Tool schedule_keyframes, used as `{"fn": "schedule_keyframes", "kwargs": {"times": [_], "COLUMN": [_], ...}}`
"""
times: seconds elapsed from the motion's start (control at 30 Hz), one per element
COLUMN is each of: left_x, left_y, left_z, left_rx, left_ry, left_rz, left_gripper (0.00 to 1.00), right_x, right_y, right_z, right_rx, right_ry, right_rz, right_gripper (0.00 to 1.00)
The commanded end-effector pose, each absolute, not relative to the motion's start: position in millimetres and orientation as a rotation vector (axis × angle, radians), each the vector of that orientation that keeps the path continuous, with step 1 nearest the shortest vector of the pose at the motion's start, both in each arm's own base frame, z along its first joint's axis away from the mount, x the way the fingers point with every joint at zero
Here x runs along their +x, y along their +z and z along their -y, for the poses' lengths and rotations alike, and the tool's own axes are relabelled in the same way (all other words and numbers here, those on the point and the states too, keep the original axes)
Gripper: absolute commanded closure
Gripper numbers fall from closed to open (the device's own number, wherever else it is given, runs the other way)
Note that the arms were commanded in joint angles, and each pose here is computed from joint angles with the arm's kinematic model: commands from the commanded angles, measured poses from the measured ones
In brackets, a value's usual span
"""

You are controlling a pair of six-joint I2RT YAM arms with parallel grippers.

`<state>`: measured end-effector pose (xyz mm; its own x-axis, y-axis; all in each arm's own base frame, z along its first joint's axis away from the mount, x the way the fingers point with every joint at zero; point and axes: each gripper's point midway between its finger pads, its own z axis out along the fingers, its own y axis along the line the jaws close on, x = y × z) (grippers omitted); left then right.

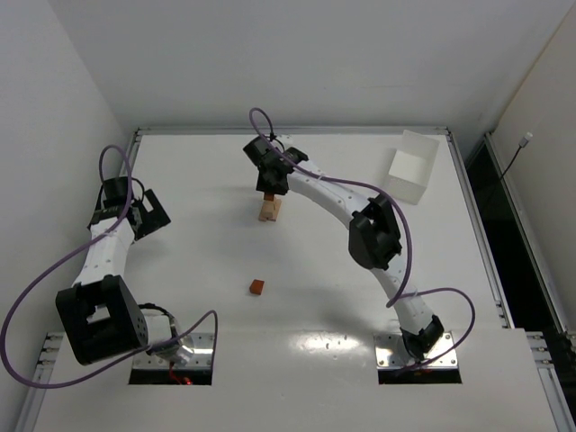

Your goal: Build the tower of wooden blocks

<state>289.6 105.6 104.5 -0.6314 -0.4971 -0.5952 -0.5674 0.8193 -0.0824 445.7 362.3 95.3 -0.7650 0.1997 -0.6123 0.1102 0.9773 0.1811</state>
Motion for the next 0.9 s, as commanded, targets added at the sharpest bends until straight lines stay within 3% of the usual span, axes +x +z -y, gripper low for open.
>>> {"fn": "schedule_keyframes", "kwargs": {"times": [0.0, 0.87], "left_x": [294, 294], "left_y": [115, 117], "left_z": [-108, -106], "left_rx": [-0.783, -0.777], "left_ry": [0.136, 0.125], "left_rz": [-2.324, -2.317], "left_gripper": [0.00, 0.00], "right_x": [441, 441], "right_y": [87, 64], "right_z": [-364, -374], "right_rx": [0.255, 0.239], "right_ry": [0.182, 0.180], "right_rz": [-2.459, -2.481], "right_gripper": [1.00, 1.00]}}
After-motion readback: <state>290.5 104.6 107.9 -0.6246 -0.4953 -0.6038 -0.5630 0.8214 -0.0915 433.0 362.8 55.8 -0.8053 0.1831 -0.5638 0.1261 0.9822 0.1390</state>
